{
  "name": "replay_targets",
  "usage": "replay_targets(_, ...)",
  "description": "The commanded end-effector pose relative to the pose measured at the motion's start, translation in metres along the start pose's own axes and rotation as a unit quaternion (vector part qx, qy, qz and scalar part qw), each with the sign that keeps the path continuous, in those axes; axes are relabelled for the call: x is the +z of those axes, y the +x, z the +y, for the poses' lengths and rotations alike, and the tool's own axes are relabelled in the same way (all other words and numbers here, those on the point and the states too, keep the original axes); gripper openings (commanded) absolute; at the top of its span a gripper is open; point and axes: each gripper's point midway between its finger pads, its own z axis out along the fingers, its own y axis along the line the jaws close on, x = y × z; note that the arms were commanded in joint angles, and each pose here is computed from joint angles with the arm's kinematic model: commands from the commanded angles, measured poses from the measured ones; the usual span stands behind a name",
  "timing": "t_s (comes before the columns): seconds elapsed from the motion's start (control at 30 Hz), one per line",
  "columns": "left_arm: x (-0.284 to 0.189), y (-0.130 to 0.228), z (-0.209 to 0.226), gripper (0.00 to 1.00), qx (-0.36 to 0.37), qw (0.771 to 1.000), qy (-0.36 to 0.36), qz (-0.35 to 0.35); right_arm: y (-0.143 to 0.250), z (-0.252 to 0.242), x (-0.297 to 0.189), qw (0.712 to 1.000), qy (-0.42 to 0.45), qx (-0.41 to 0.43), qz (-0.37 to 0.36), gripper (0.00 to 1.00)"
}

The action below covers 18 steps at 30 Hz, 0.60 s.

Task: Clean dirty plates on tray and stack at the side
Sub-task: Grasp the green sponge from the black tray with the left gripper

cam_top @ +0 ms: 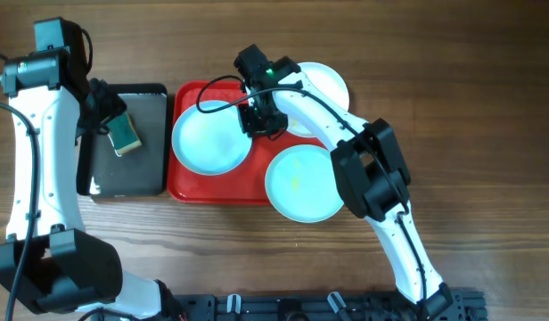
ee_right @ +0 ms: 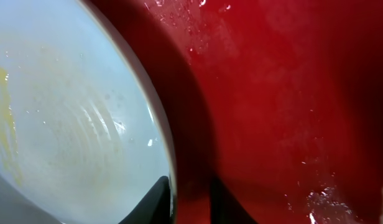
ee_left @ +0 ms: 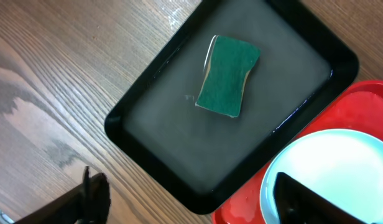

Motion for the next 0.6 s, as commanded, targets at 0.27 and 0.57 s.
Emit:
replay_targets(0.27, 0.04, -0.003, -0.013, 0.6, -0.013, 0.999, -0.012, 0.029, -0.002, -0.007, 0.015, 0.999, 0.048, 0.02, -0.012, 0.04)
replay_targets(0.57, 0.112, -0.019, -0.041, 0.5, 0.001, 0.999, -0.016, 0.035, -0.001, -0.007, 0.015, 0.999, 0.049, 0.019, -0.01, 0.04)
